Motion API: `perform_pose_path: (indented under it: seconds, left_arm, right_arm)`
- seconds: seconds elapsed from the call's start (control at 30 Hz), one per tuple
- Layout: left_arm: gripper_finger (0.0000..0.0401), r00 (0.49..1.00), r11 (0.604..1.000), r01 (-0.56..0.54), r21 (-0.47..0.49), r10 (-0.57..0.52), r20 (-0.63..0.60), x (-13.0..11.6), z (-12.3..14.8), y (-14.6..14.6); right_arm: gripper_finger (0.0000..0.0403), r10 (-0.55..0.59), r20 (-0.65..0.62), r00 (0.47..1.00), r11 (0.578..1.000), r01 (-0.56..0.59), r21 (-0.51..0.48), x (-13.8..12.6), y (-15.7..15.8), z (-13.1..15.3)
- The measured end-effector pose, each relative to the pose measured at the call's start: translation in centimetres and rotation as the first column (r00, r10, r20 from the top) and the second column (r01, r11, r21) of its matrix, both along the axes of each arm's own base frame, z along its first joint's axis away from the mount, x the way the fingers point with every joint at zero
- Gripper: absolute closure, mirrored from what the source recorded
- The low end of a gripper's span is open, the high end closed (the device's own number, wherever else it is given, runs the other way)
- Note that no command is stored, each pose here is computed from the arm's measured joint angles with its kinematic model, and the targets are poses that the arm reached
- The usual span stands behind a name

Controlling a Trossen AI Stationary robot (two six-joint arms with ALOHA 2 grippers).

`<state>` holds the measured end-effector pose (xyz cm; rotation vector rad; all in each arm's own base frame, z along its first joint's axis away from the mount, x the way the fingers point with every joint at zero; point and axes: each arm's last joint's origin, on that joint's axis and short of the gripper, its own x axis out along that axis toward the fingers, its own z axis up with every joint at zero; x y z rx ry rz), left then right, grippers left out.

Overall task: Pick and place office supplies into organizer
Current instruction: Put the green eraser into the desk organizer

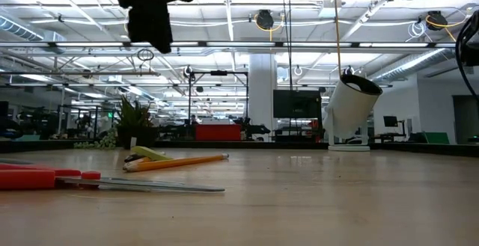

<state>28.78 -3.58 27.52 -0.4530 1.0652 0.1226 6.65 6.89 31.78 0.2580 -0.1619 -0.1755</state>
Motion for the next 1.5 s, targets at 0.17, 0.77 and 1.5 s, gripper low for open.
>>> perform_pose_path:
  seconds: [0.17, 0.77, 1.5]
  left_arm:
    - [0.0281, 0.991, 0.986, 0.124, 0.114, -0.118, -0.057, 0.8, -1.7, -0.3]
    - [0.0189, 0.894, 0.906, 0.394, 0.156, -0.339, -0.292, 3.1, -9.2, -1.7]
    - [0.0187, 0.838, 0.884, 0.464, 0.057, -0.417, -0.351, 3.4, -12.3, -1.7]
  right_arm:
    - [0.0303, -0.012, 0.011, 1.000, 0.998, 0.011, 0.063, 0.8, 0.6, -0.3]
    - [0.0308, -0.089, 0.067, 0.994, 0.994, 0.084, 0.071, 2.1, 1.4, 0.6]
    - [0.0310, -0.092, 0.066, 0.994, 0.993, 0.087, 0.074, 2.1, 1.4, 0.6]
